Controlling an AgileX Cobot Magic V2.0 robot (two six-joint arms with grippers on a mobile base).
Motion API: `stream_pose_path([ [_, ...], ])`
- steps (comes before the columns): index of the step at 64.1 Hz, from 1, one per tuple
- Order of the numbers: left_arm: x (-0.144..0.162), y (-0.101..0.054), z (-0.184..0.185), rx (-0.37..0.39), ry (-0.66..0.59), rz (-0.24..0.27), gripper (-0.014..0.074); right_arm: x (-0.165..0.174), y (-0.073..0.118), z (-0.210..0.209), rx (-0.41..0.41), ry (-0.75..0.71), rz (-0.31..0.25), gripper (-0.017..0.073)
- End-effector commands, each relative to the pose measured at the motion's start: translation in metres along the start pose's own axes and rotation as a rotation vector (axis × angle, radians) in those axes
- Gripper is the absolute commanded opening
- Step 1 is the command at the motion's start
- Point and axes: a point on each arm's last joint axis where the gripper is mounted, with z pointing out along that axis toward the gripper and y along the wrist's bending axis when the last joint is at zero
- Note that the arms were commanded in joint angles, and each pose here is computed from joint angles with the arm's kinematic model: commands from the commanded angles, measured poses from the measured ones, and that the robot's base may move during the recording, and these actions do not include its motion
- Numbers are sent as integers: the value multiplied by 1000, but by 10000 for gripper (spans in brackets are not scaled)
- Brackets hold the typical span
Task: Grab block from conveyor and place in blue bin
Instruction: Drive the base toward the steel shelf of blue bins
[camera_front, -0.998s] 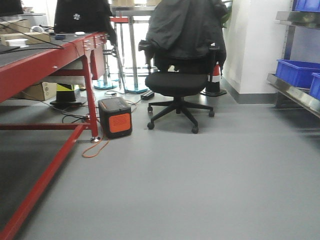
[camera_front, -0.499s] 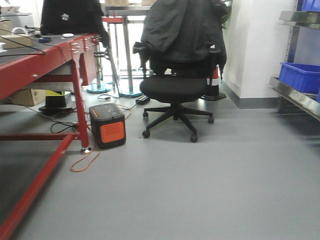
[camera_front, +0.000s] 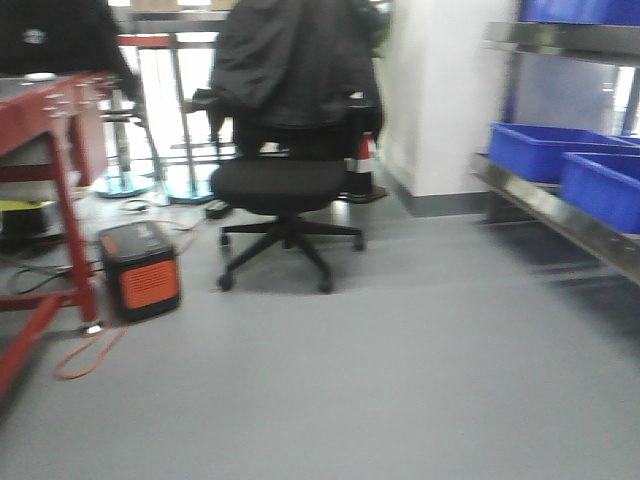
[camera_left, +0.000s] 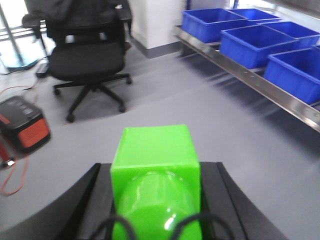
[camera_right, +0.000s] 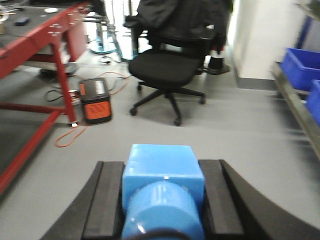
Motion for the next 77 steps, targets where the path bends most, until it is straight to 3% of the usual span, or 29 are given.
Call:
stream_pose_path([
  [1, -3, -1, -3, 9, -27, -6, -111, -3, 0, -2, 6, -23, -9, -162],
  [77, -3, -1, -3, 9, -27, -6, -111, -3, 0, -2, 6, -23, -9, -162],
])
